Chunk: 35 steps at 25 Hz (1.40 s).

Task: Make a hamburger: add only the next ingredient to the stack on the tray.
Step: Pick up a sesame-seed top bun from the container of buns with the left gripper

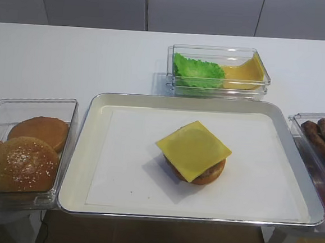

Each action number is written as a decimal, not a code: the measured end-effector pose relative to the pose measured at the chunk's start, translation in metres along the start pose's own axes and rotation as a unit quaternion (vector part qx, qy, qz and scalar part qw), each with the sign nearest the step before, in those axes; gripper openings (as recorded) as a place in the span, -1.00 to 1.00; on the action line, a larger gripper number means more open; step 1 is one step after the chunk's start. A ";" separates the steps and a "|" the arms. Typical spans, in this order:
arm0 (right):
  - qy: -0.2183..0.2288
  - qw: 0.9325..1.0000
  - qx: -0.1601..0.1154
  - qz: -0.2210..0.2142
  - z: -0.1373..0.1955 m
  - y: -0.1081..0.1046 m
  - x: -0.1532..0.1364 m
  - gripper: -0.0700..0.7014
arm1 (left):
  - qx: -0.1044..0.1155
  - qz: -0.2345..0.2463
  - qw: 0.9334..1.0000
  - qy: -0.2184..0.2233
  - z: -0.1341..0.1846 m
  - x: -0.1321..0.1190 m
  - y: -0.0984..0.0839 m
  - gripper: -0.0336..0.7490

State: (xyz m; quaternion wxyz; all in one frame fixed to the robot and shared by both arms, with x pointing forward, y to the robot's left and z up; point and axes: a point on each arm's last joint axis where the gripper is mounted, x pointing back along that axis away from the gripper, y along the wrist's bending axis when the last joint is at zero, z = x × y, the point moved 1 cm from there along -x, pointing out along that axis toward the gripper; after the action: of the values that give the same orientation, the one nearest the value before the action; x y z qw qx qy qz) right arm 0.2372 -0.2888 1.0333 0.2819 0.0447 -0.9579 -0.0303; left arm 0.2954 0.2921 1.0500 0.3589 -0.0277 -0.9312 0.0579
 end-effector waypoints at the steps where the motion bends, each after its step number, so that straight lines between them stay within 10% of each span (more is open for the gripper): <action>1: 0.000 1.000 0.000 0.000 0.000 0.000 0.000 -0.75 | 0.003 0.000 1.000 0.012 -0.005 -0.007 0.000 0.16; 11: 0.000 1.000 0.000 0.000 0.000 0.000 0.000 -0.75 | 0.093 0.005 0.988 0.120 -0.029 -0.072 -0.002 0.16; 35: 0.000 1.000 0.000 0.000 0.000 0.000 0.000 -0.75 | 0.159 0.025 0.974 0.161 -0.055 -0.100 0.017 0.19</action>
State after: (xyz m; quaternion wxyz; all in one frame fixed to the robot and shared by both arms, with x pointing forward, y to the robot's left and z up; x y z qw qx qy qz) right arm 0.2372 -0.2888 1.0333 0.2819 0.0447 -0.9579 -0.0303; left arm 0.4064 0.3044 1.0219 0.5022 -0.0027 -0.8391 0.2091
